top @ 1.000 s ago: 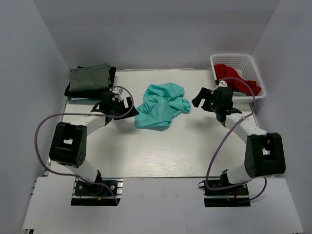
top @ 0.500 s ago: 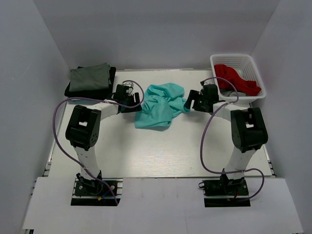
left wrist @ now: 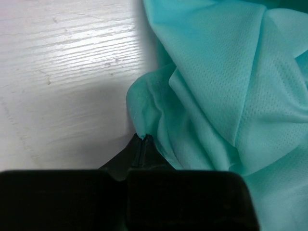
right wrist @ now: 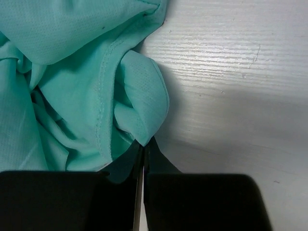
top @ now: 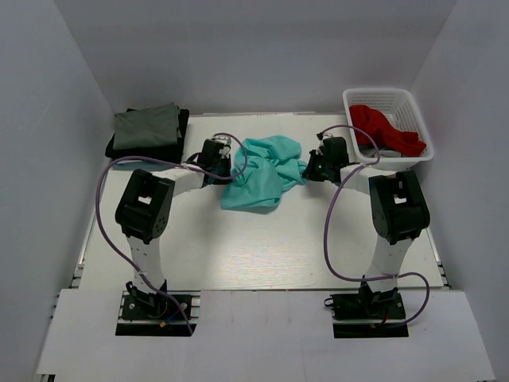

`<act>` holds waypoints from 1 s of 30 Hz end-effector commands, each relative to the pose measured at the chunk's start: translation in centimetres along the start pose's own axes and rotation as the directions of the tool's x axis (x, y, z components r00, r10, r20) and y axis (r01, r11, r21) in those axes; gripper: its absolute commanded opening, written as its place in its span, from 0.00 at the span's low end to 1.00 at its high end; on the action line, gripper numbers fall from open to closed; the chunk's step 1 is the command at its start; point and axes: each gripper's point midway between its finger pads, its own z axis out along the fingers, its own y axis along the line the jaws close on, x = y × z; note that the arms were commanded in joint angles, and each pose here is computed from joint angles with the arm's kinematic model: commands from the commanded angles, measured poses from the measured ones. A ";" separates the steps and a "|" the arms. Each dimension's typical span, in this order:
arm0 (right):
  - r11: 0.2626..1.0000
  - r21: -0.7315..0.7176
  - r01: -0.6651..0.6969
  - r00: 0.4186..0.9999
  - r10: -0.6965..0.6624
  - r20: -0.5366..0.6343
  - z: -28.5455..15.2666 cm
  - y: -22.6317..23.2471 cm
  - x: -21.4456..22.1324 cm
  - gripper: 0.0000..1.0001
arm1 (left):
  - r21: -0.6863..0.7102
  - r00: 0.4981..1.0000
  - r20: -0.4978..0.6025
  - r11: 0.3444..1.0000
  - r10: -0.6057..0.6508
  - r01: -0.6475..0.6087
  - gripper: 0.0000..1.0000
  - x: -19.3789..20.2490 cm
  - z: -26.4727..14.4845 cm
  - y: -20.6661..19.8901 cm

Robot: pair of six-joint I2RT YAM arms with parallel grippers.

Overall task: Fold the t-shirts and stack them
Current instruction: Flatten out the tshirt

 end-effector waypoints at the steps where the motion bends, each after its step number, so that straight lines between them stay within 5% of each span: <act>1: 0.999 -0.014 0.045 0.989 -0.043 0.140 -2.3 1.6 -4.7 0.00 | -0.060 0.993 0.120 0.998 -0.010 0.018 0.00 -3.8 -3.1 0.2; 9: 0.997 0.056 0.050 0.880 -0.070 0.470 -14.1 3.4 -11.8 0.00 | -0.022 0.844 0.531 0.995 -0.073 0.100 0.00 -12.8 -17.4 -0.9; 15: 0.983 0.178 -0.037 0.780 -0.082 0.620 -22.6 1.9 -13.1 0.00 | 0.071 0.650 0.745 0.987 -0.149 0.145 0.00 -15.3 -30.4 -1.2; 23: 0.990 0.135 -0.041 0.525 -0.093 0.846 -38.5 4.8 -15.4 0.00 | 0.168 0.447 0.865 0.971 -0.229 0.172 0.00 -14.9 -44.0 -0.8; 30: 0.994 0.111 0.019 0.507 -0.105 0.856 -44.0 6.5 -14.0 0.00 | 0.266 0.325 0.900 0.957 -0.289 0.116 0.00 -13.2 -52.8 -1.2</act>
